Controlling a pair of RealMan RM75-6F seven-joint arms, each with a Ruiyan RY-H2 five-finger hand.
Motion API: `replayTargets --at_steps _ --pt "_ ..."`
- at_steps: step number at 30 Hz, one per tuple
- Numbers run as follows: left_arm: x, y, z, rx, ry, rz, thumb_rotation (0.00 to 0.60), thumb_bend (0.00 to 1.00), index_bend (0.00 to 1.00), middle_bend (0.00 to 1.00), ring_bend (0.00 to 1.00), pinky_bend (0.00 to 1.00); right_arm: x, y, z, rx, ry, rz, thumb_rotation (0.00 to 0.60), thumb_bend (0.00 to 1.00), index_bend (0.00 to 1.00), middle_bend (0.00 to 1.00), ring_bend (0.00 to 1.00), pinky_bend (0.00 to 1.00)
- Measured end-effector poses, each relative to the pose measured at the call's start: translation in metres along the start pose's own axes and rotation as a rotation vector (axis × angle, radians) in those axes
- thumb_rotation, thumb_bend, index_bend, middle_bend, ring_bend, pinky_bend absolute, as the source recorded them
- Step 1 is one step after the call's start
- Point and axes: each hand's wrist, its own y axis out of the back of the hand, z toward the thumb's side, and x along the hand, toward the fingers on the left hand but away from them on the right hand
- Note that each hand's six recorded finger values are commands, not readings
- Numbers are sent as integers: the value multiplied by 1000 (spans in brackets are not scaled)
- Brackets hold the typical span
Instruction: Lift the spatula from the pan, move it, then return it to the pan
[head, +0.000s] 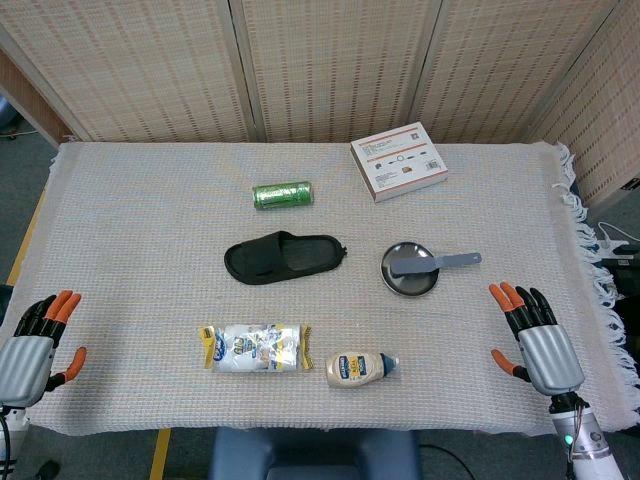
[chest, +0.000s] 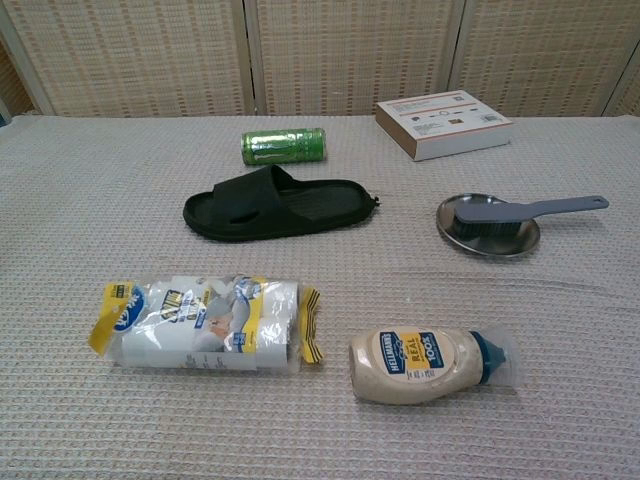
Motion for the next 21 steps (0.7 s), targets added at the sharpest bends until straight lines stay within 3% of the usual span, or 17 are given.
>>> replayTargets --at_steps 10,14,21 --pt "5 -4 3 -24 -9 -23 600 429 0 0 0 93 -21 -8 1 87 -5 26 600 143 0 0 0 0" --pt "7 -5 5 -30 -19 -28 600 433 0 0 0 93 -54 -13 9 149 26 51 600 142 35 7 0 3" --pt "7 -6 4 -33 -14 -34 600 435 0 0 0 93 -137 -29 49 215 120 100 600 142 181 127 0 67"
